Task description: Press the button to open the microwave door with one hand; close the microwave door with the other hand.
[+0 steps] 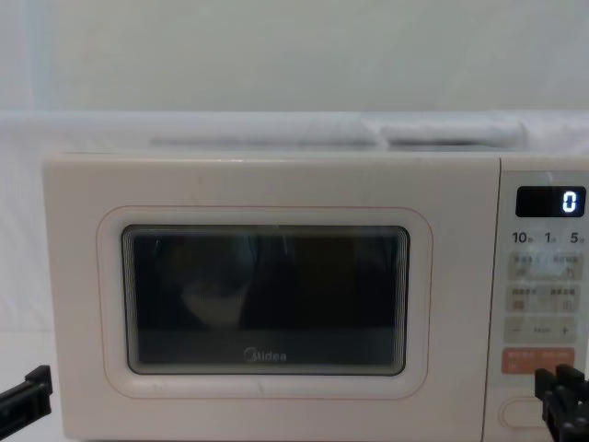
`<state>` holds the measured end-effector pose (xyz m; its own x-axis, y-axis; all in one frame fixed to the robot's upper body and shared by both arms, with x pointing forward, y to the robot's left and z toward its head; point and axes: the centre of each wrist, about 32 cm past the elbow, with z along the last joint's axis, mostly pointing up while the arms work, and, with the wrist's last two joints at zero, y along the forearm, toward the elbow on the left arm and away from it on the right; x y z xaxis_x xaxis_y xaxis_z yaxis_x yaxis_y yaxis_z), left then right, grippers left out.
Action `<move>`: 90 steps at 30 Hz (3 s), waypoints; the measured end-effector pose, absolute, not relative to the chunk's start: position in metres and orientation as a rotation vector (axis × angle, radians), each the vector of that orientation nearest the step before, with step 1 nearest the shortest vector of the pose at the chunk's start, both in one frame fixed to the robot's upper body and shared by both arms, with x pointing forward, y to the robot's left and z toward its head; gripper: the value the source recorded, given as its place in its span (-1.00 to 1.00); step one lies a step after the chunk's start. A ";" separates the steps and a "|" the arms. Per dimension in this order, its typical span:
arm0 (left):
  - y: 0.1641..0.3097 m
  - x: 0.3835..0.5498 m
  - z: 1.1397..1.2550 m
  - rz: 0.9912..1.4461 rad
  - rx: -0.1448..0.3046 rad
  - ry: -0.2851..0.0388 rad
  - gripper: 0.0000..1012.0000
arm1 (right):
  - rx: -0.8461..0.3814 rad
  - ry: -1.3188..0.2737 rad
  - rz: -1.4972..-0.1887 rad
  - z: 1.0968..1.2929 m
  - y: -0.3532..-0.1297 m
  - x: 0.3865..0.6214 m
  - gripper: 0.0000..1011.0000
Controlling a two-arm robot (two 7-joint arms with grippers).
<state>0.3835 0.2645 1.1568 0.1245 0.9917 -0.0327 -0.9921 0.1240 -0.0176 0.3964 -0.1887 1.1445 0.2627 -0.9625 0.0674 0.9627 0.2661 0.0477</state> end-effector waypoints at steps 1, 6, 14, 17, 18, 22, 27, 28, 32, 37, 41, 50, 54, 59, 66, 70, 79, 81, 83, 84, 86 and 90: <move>0.265 0.384 1.157 1.446 -0.038 0.014 0.98 | -0.003 -0.089 -1.302 1.144 -0.189 0.396 -0.66; 0.265 0.384 1.157 1.446 -0.038 0.014 0.98 | -0.003 -0.089 -1.302 1.145 -0.189 0.396 -0.98; 0.264 0.384 1.157 1.446 -0.038 0.014 0.98 | -0.002 -0.081 -1.316 1.144 -0.189 0.397 -1.00; 0.265 0.384 1.157 1.446 -0.038 0.014 0.98 | -0.003 -0.071 -1.329 1.144 -0.190 0.398 -1.00; 0.264 0.384 1.157 1.446 -0.038 0.014 0.98 | -0.004 -0.064 -1.336 1.143 -0.190 0.399 -1.00; 0.265 0.384 1.157 1.446 -0.038 0.014 0.98 | -0.006 -0.046 -1.347 1.141 -0.190 0.402 -1.00; 0.265 0.384 1.157 1.446 -0.038 0.014 0.98 | -0.012 -0.023 -1.350 1.137 -0.190 0.408 -1.00; 0.265 0.384 1.157 1.446 -0.038 0.014 0.98 | -0.014 -0.020 -1.351 1.136 -0.190 0.409 -1.00; 0.265 0.384 1.157 1.446 -0.038 0.014 0.98 | -0.021 -0.012 -1.350 1.133 -0.190 0.415 -1.00; 0.265 0.384 1.157 1.446 -0.038 0.014 0.98 | -0.033 -0.001 -1.348 1.130 -0.190 0.424 -1.00; 0.265 0.384 1.157 1.446 -0.038 0.014 0.98 | -0.037 0.012 -1.350 1.128 -0.190 0.430 -1.00; 0.265 0.384 1.157 1.446 -0.038 0.014 0.98 | -0.040 0.036 -1.366 1.124 -0.192 0.442 -1.00; 0.265 0.384 1.157 1.446 -0.038 0.014 0.98 | -0.040 0.044 -1.372 1.123 -0.191 0.448 -1.00; 0.265 0.384 1.157 1.446 -0.038 0.014 0.98 | -0.037 0.051 -1.383 1.121 -0.191 0.456 -1.00; 0.265 0.384 1.157 1.446 -0.038 0.014 0.98 | -0.031 0.060 -1.396 1.118 -0.192 0.462 -1.00; 0.265 0.384 1.157 1.446 -0.038 0.014 0.98 | -0.029 0.062 -1.401 1.118 -0.192 0.465 -1.00; 0.265 0.384 1.157 1.446 -0.038 0.014 0.98 | -0.028 0.070 -1.409 1.115 -0.192 0.470 -1.00; 0.265 0.384 1.157 1.446 -0.038 0.014 0.98 | -0.025 0.071 -1.411 1.114 -0.192 0.471 -1.00; 0.265 0.384 1.157 1.446 -0.038 0.014 0.98 | -0.022 0.071 -1.414 1.114 -0.192 0.472 -1.00; 0.265 0.384 1.157 1.446 -0.038 0.014 0.98 | -0.021 0.072 -1.415 1.114 -0.192 0.472 -1.00; 0.265 0.384 1.157 1.446 -0.038 0.014 0.98 | -0.018 0.073 -1.418 1.114 -0.192 0.473 -1.00; 0.265 0.384 1.157 1.446 -0.038 0.014 0.98 | -0.014 0.073 -1.422 1.115 -0.191 0.475 -1.00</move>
